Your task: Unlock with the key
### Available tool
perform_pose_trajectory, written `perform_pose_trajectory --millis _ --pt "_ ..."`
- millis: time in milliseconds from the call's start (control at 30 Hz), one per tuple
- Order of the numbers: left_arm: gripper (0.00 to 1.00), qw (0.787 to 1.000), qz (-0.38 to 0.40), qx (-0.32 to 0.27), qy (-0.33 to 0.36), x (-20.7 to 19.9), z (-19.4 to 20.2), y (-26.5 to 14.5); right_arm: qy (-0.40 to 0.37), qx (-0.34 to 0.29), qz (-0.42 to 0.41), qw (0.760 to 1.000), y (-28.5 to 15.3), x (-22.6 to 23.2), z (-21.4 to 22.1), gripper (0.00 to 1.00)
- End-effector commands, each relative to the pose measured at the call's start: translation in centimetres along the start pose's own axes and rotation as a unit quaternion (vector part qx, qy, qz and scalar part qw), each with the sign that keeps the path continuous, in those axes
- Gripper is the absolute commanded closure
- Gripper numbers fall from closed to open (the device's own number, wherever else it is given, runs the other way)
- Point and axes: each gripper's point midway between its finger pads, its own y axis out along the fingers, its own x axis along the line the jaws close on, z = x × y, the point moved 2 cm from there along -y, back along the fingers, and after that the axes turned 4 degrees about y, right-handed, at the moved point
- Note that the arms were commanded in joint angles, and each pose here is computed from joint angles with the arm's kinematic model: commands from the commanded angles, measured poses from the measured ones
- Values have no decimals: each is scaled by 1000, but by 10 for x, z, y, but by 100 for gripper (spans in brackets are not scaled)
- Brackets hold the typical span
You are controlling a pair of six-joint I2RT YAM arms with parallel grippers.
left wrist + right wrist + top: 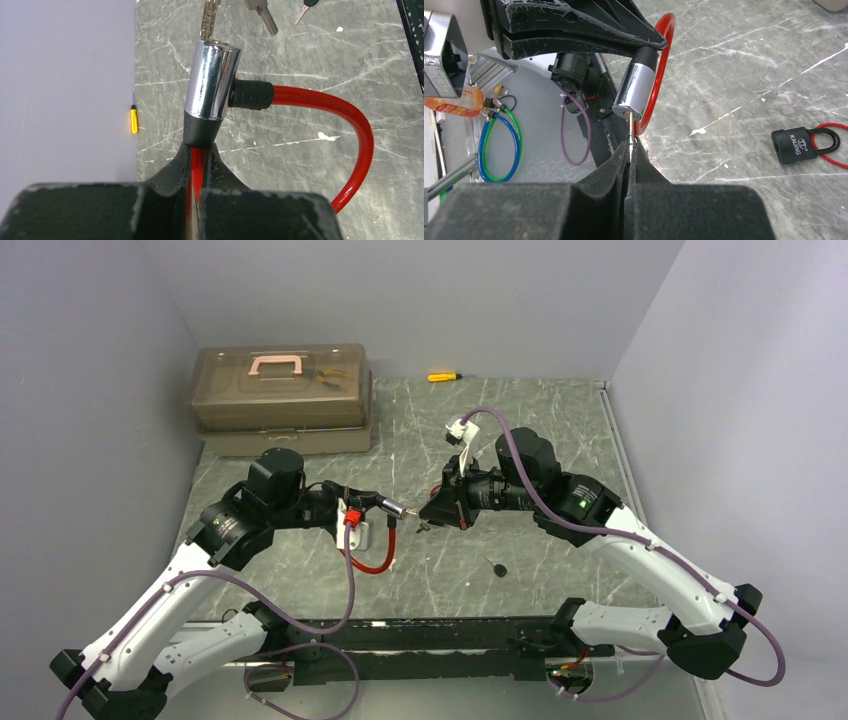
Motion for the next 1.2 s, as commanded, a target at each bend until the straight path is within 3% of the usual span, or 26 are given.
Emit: perform_pose_trajectory --millis 0,1167 --pt "100 999 -33 -35 24 17 -20 -5 -5 -17 -14 1000 -2 7 -6 100" --pt "100 999 -34 -27 22 17 -18 -3 -11 -28 -37 999 -11 18 -8 100"
